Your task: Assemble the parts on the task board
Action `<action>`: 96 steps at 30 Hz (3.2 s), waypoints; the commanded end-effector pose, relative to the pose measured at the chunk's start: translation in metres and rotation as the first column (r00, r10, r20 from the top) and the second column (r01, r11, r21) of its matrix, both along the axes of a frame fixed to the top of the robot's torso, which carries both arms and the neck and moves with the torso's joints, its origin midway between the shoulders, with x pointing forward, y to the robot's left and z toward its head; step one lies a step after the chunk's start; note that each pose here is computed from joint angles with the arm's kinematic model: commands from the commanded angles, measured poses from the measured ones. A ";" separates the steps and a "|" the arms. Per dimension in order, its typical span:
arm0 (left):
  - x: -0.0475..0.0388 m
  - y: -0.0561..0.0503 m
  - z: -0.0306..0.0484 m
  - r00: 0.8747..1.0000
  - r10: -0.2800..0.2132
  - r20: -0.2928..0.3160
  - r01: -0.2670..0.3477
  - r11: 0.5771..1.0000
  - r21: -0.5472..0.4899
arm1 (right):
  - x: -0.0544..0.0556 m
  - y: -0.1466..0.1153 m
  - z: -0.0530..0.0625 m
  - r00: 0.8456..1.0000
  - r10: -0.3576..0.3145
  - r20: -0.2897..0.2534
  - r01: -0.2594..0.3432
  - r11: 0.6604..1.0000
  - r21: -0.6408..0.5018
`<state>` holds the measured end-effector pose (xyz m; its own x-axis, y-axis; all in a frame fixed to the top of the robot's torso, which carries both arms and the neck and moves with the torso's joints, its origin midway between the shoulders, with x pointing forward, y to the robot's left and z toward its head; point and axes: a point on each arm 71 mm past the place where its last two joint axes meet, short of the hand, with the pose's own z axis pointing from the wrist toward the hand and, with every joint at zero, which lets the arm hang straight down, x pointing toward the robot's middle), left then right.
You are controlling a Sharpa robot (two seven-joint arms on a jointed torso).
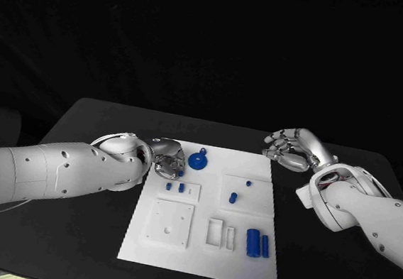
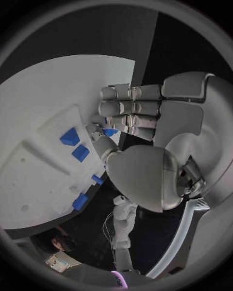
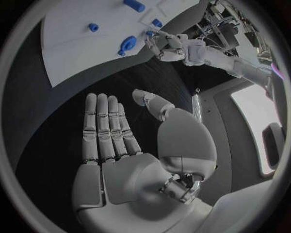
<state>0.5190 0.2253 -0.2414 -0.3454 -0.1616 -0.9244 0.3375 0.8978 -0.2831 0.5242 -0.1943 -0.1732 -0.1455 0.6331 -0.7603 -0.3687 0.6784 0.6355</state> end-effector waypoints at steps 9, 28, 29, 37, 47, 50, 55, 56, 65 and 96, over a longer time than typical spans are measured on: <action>-0.0003 -0.001 0.0023 1.000 0.001 0.025 -0.001 1.000 -0.020 | -0.001 0.001 0.000 1.000 0.016 0.006 -0.016 1.000 -0.006; 0.0015 0.005 0.0016 1.000 0.022 0.022 -0.022 1.000 -0.008 | 0.000 0.001 0.000 1.000 0.014 0.005 -0.014 1.000 -0.007; 0.0018 0.006 0.0019 0.999 0.025 0.026 -0.025 1.000 -0.009 | 0.000 0.001 0.000 1.000 0.014 0.005 -0.014 1.000 -0.007; 0.0061 0.023 0.0056 0.996 0.074 0.055 -0.072 0.997 -0.040 | 0.000 -0.002 -0.001 1.000 0.012 0.000 -0.012 1.000 -0.018; 0.0164 0.046 0.0272 0.962 0.268 -0.058 -0.267 0.867 -0.421 | 0.000 -0.003 -0.005 0.998 0.059 -0.034 -0.062 0.994 -0.093; 0.0185 0.050 0.0363 0.958 0.279 -0.073 -0.278 0.828 -0.486 | 0.001 -0.004 -0.008 0.995 0.086 -0.047 -0.092 0.985 -0.146; 0.0176 0.052 0.0459 0.948 0.281 -0.151 -0.312 0.718 -0.622 | 0.001 -0.004 -0.013 0.990 0.128 -0.056 -0.138 0.957 -0.253; 0.0166 0.052 0.0472 0.949 0.272 -0.159 -0.308 0.697 -0.648 | 0.001 -0.004 -0.013 0.990 0.135 -0.049 -0.143 0.950 -0.276; 0.0063 0.042 0.0547 0.943 0.234 -0.235 -0.324 0.496 -0.806 | 0.003 0.006 -0.018 0.987 0.159 -0.017 -0.149 0.880 -0.451; -0.0054 0.011 0.0595 0.965 0.087 -0.248 -0.261 0.441 -0.859 | -0.004 0.041 -0.053 0.981 0.192 -0.016 -0.154 0.729 -0.667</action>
